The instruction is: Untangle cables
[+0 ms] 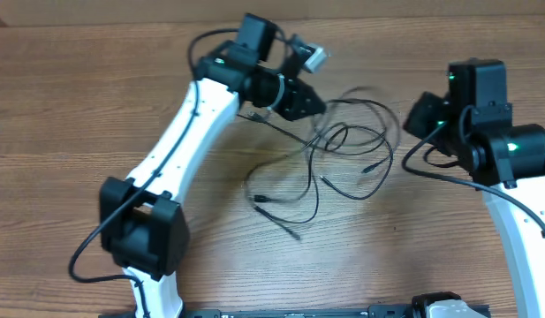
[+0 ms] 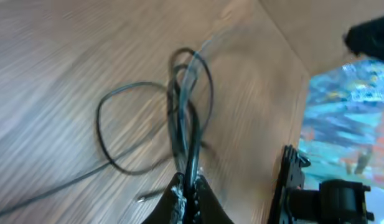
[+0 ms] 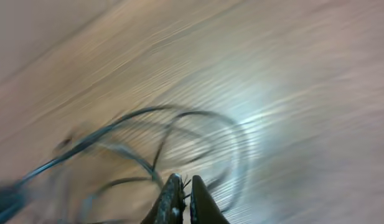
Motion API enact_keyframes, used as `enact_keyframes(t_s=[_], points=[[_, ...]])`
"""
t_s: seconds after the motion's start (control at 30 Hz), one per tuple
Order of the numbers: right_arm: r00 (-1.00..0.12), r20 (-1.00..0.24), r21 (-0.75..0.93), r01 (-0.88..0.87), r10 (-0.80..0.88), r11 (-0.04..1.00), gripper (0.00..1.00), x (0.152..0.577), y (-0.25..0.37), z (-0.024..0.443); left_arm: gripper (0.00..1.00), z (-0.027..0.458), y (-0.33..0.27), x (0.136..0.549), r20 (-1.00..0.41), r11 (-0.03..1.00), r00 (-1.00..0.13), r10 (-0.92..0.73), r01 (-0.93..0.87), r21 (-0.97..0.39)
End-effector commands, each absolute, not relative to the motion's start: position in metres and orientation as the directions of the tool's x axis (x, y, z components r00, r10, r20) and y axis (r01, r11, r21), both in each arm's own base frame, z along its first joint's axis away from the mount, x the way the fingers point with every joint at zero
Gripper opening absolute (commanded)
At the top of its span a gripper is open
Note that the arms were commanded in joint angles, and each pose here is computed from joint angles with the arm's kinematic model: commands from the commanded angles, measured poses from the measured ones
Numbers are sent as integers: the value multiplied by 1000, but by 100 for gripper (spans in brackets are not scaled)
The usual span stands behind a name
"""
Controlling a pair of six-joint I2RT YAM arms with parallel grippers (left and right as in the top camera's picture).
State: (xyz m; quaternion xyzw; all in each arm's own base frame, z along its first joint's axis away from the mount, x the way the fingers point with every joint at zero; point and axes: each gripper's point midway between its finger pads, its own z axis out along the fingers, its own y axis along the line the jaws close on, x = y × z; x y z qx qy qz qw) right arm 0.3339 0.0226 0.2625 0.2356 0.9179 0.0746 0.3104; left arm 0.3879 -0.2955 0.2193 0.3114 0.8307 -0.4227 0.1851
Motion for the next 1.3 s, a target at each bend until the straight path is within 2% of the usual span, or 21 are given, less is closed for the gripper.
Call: enact_keyframes(t_s=[0.0,0.23,0.3,0.37,0.43,0.5,0.57,0.73,0.9,1.1,1.27], points=[[-561,-622,220,544,546,810,4,332,-28,283,4,262,-252,394,-648,486,-698,304,699,-524],[-517,-597,239,616,614,750,4,326,-60,280,4,297,-190,395,-667,568,-718,199,639,-518],[-562,-566,290,550,603,783,4,331,-45,279,4,308,-193,387,-675,525,-713,188,654,-545],[-642,-540,358,410,544,839,5,339,-17,280,4,322,-203,374,-689,444,-701,184,685,-578],[-738,-524,458,176,425,871,22,348,25,286,4,335,-219,358,-718,343,-666,203,735,-585],[-782,-525,517,20,335,856,38,350,52,289,4,338,-229,350,-730,301,-646,221,758,-579],[-809,-520,553,-74,273,830,45,352,70,288,4,337,-239,344,-731,283,-638,241,767,-576],[-860,-459,580,-100,224,808,45,362,84,263,4,329,-247,343,-732,317,-621,281,780,-540],[-897,-436,669,-266,75,694,48,358,126,253,4,328,-247,342,-731,318,-621,282,780,-539],[-919,-393,680,-275,21,680,51,357,147,236,4,328,-247,344,-733,322,-619,282,781,-535],[-908,-419,670,-320,-16,670,51,355,162,238,4,328,-246,344,-733,324,-619,283,781,-534]])
